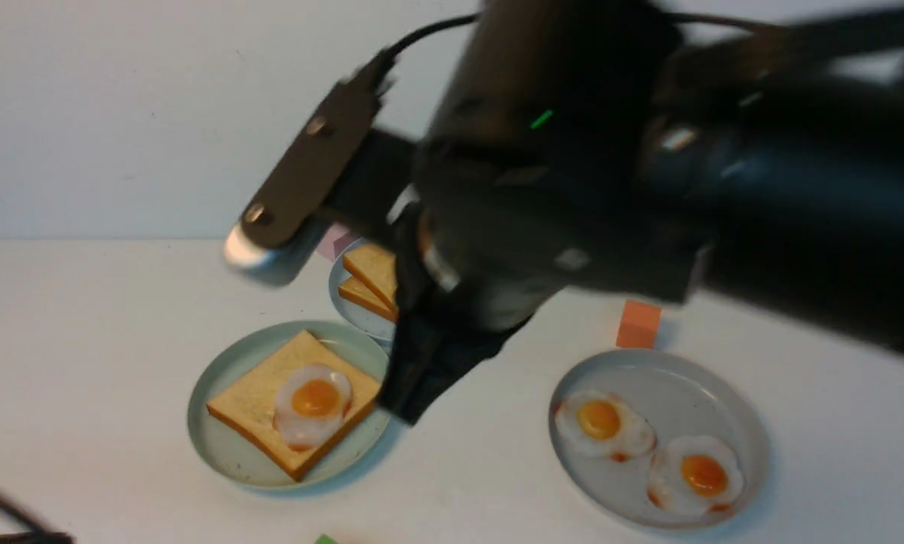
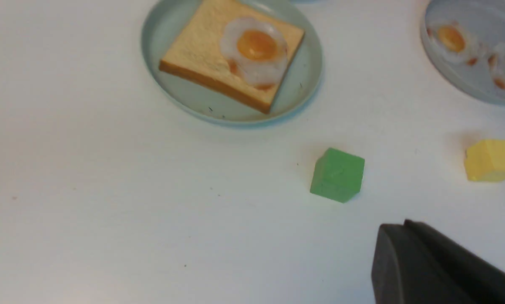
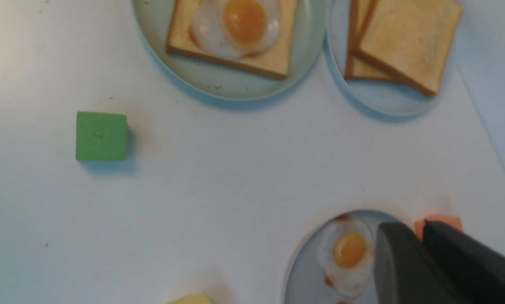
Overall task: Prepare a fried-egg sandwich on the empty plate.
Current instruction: Use the left arm to grab a slice of bread
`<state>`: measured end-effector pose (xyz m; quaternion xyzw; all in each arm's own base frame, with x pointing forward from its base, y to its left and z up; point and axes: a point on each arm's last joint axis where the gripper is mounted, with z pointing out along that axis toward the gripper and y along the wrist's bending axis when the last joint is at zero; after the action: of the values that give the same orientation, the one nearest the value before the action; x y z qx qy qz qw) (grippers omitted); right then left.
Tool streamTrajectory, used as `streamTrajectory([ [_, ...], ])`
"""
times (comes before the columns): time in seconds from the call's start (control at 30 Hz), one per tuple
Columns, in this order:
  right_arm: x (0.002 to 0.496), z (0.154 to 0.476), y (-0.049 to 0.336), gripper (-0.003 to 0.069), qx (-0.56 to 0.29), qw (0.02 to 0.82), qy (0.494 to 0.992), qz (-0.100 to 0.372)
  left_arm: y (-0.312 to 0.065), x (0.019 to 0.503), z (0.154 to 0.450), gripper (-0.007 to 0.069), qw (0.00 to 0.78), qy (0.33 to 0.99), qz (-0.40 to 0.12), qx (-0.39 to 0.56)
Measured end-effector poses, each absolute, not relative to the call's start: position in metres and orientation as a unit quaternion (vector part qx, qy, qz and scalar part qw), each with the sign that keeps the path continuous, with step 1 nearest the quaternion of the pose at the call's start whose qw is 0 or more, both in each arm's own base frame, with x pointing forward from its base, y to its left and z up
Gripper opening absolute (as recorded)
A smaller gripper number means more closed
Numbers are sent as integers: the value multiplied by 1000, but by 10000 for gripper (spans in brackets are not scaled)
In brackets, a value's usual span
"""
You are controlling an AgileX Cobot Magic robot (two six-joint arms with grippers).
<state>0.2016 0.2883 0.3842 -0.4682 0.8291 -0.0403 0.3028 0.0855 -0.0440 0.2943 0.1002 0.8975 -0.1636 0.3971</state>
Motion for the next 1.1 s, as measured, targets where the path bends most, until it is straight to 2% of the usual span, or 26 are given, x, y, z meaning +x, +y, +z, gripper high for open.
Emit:
streamTrajectory([
  [0.07,199,401,266,-6,-438,308,844,-11,-60,114,289,-10,374,904,-174,109],
  [0.23,182,421,224,-10,-405,314,858,27,-95,181,290,-10,327,916,-186,142],
  [0.3,170,424,207,-10,-401,317,859,33,-117,224,287,-10,300,920,-183,172],
  [0.33,169,424,205,-10,-401,316,859,34,-119,228,287,-10,297,921,-183,175],
  [0.4,154,423,186,-10,-399,315,860,42,-139,271,280,-10,266,925,-179,205],
  [0.53,137,418,161,-8,-380,316,868,52,-167,327,264,-10,223,925,-175,252],
  [0.67,123,417,141,-6,-357,322,875,65,-180,356,262,-13,217,920,-173,275],
  [0.83,106,420,116,-3,-318,339,881,90,-191,400,259,-13,248,910,-130,306],
  [0.93,101,422,110,-3,-312,346,879,96,-197,419,248,-13,257,907,-114,315],
  [1.0,99,424,106,-1,-308,352,878,101,-203,442,223,34,253,906,-90,326],
  [1.03,98,424,105,-1,-307,353,878,102,-203,442,223,40,253,906,-90,326],
  [1.1,98,424,104,0,-306,353,878,102,-206,457,206,145,251,904,-67,339],
])
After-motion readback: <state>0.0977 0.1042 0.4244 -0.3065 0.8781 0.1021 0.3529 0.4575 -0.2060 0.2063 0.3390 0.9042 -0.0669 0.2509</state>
